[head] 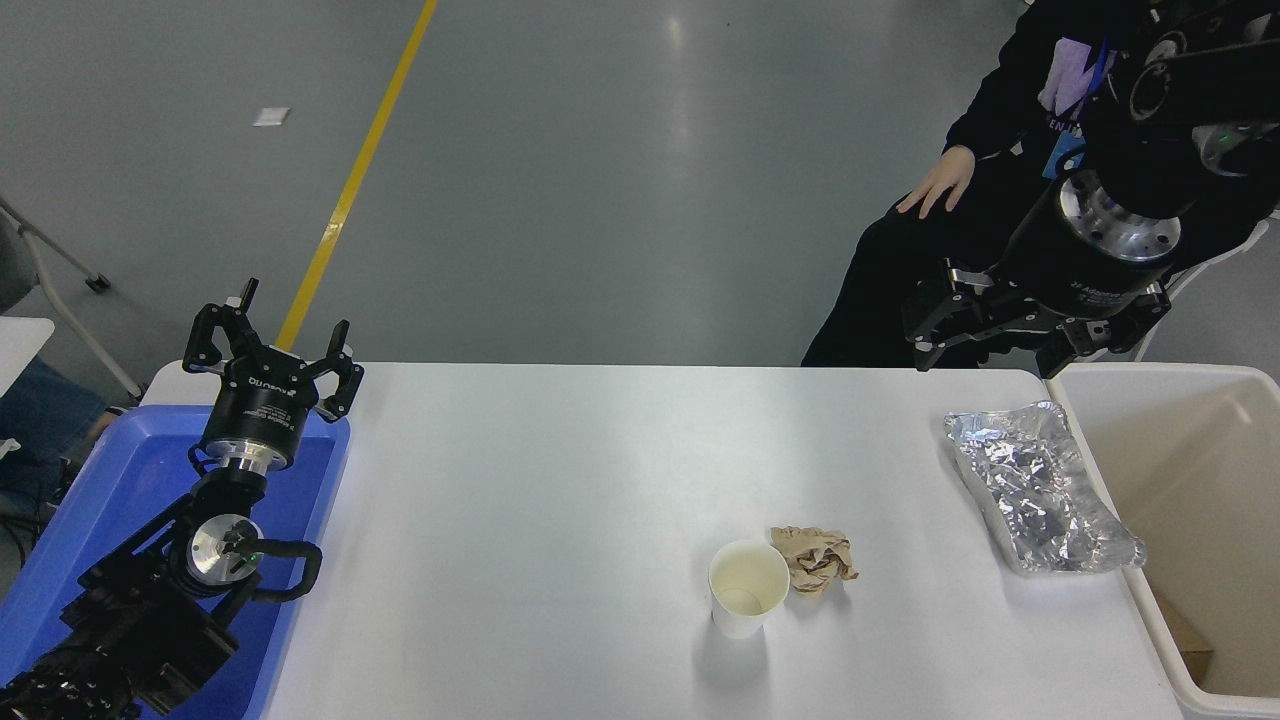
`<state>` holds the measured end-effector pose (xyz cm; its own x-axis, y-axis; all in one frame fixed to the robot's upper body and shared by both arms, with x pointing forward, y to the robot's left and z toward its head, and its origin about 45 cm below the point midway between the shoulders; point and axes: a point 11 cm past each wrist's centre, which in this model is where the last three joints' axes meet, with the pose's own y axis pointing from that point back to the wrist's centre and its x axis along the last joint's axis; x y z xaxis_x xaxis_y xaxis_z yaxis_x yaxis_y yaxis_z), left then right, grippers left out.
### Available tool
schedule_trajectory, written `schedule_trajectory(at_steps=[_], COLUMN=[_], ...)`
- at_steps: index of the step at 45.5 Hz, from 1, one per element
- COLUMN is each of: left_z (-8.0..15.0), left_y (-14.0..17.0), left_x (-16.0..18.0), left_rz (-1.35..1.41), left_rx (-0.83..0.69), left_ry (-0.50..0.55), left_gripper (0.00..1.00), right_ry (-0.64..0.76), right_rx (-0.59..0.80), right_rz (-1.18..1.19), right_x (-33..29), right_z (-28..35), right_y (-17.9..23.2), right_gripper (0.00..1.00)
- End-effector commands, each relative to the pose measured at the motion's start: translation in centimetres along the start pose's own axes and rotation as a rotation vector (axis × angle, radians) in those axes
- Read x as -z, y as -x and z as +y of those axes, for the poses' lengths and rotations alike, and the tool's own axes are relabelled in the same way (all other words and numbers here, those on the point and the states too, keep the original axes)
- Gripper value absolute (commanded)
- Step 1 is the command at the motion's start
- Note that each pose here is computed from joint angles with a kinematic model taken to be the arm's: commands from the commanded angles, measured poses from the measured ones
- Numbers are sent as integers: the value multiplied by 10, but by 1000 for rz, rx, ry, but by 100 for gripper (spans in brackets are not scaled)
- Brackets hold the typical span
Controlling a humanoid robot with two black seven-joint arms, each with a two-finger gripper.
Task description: Pick up paper cup place in dustbin
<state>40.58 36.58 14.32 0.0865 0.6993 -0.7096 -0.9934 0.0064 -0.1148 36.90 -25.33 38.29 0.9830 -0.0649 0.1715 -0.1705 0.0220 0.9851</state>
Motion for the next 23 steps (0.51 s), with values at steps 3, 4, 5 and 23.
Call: schedule_trajectory(at_steps=[3,4,5,23], left_z=[0,0,0,0], left_y=[0,0,0,0], left_x=[1,1,0,0], left_rz=[-4,-3,-3,-1], left_rx=[2,3,1,0], left_ry=[-6,-4,-2,-1], left_gripper=[98,98,98,98], right_ry=[0,0,0,-2], right_rx=[0,0,0,-3], right_rz=[0,0,0,2], right_x=[0,0,0,1], right_z=[0,0,0,1], right_y=[0,0,0,0], right_gripper=[100,100,100,100])
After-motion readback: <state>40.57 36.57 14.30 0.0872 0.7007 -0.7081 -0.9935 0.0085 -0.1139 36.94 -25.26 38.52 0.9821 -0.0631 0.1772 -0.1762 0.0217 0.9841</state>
